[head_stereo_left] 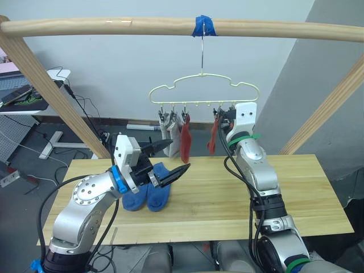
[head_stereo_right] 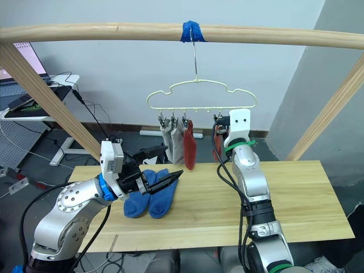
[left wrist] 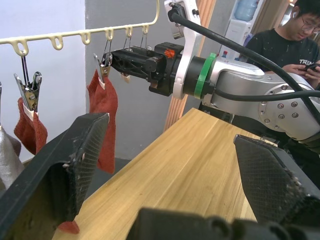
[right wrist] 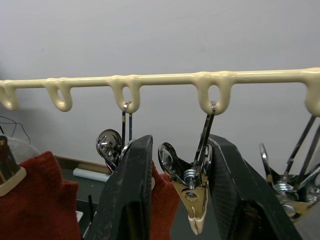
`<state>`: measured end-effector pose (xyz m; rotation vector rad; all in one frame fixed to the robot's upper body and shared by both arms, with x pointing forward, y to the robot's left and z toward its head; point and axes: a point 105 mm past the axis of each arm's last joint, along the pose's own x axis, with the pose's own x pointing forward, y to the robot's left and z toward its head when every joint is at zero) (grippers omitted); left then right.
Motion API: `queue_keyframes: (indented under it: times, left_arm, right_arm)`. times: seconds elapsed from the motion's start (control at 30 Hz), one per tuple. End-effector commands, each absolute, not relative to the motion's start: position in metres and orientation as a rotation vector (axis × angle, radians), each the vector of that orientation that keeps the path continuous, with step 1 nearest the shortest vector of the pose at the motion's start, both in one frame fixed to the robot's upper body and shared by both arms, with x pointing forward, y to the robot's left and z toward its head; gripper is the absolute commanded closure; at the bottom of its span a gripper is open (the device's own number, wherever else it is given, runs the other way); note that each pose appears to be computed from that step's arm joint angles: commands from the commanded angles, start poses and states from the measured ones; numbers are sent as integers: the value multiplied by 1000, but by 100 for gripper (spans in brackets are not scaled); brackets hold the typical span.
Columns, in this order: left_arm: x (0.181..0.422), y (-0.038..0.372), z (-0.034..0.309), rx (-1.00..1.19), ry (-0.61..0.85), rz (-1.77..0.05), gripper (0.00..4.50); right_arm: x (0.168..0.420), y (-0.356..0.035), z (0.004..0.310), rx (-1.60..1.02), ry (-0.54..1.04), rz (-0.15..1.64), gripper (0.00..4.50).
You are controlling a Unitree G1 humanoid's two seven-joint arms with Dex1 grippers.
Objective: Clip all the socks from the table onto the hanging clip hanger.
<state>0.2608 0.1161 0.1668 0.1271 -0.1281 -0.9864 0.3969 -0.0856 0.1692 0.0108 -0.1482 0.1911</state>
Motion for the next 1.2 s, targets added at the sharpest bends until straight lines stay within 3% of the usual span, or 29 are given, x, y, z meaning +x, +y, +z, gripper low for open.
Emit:
queue_keyframes:
  times: [0.03, 1.17, 1.2]
  left_arm:
    - [257, 112, 175, 133, -174, -993, 0]
    - [256, 107, 175, 138, -178, -1006, 0]
    - [256, 107, 176, 137, -178, -1006, 0]
  right_arm:
    - [398, -87, 182, 46, -181, 191, 292]
    - [397, -89, 193, -5, -232, 196, 292]
    - [397, -89, 193, -4, -232, 196, 330]
